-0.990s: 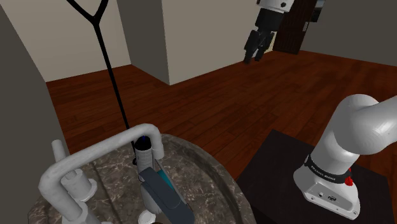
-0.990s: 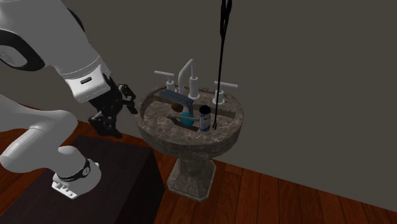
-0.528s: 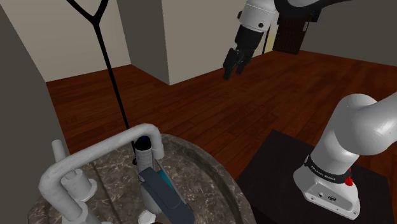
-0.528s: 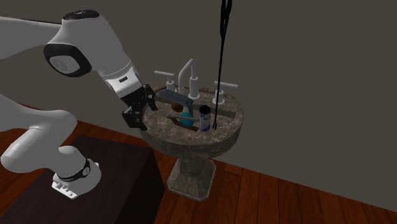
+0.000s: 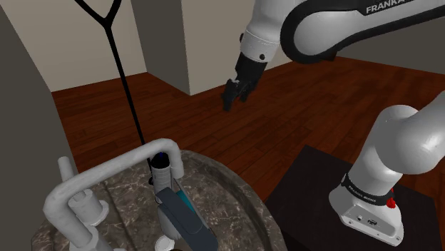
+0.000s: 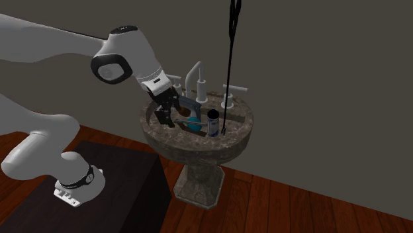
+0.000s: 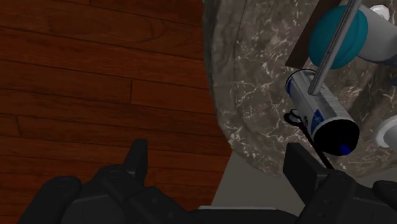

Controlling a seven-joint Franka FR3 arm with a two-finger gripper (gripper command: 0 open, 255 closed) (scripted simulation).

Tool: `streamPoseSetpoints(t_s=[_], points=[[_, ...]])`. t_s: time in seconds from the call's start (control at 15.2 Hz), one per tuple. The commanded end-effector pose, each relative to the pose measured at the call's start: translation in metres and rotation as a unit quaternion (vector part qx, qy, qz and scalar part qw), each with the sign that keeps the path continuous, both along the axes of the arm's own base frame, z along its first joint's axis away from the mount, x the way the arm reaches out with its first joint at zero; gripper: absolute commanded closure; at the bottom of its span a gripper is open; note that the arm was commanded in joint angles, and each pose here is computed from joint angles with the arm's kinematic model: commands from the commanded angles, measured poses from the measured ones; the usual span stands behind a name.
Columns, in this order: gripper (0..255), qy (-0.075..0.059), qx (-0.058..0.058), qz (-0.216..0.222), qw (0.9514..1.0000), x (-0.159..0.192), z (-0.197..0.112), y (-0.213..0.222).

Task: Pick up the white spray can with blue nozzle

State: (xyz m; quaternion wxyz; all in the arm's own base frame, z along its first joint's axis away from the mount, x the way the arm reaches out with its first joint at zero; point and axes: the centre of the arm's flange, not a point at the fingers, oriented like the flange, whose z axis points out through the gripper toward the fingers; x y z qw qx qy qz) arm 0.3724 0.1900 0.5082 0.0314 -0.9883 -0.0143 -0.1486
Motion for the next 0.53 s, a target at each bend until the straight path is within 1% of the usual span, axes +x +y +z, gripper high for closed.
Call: streamPoseSetpoints(t_s=[0.0, 0.46], points=[[0, -0.009, -0.002, 0.003, 0.9999, 0.007, -0.013, 0.021], [0, -0.039, -0.013, 0.016, 0.999, 0.031, -0.058, 0.098]])
